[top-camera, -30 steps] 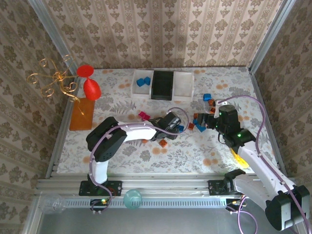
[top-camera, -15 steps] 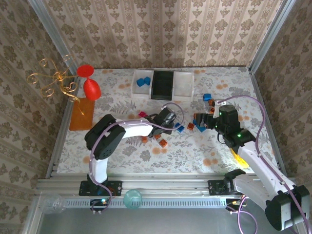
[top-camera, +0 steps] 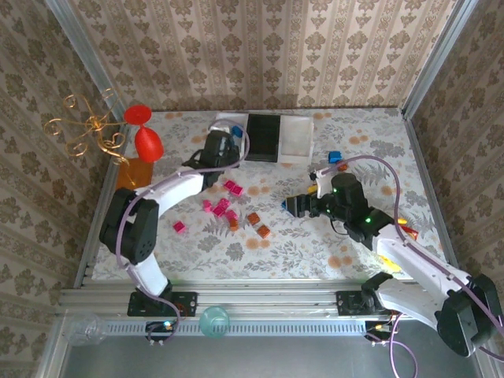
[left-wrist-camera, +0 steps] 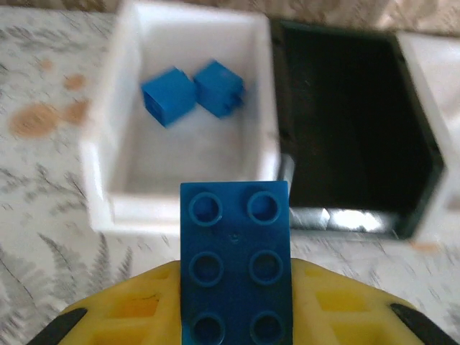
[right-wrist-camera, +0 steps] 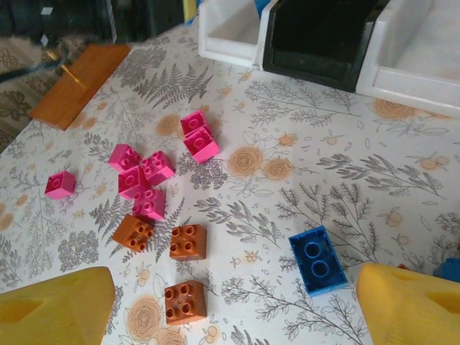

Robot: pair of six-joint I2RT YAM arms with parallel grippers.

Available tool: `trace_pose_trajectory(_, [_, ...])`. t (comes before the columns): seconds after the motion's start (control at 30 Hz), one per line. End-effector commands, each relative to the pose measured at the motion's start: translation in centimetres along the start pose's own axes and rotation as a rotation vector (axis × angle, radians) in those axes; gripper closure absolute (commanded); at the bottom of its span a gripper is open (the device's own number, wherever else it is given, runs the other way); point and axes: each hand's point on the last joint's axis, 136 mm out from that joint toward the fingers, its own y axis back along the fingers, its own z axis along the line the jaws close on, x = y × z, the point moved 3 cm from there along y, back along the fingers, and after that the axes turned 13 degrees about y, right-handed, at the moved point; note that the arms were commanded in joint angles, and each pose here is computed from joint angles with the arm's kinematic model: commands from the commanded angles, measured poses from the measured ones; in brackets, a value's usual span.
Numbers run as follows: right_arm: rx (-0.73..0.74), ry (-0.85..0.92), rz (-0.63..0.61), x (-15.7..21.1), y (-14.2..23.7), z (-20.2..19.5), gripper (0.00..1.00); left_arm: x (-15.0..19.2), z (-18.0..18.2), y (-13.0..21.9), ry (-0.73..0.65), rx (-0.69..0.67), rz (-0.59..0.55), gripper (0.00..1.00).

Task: Sort the legos into containers by color
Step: Place the lego in the container.

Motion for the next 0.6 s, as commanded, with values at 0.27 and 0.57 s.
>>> trace_pose_trajectory(0.27, [0.19, -0.058, 0.057, -0.6, -0.7, -2.3, 0.1, -4.3, 2.4, -10.0, -0.016, -0.079, 0.103, 0.61])
trace_pose_trajectory(0.57, [0.17, -0.066, 0.207, 3.0, -2.8, -1.9, 0.11, -7.6, -0.6, -4.9, 0.0, 0.056, 0.045, 0.38])
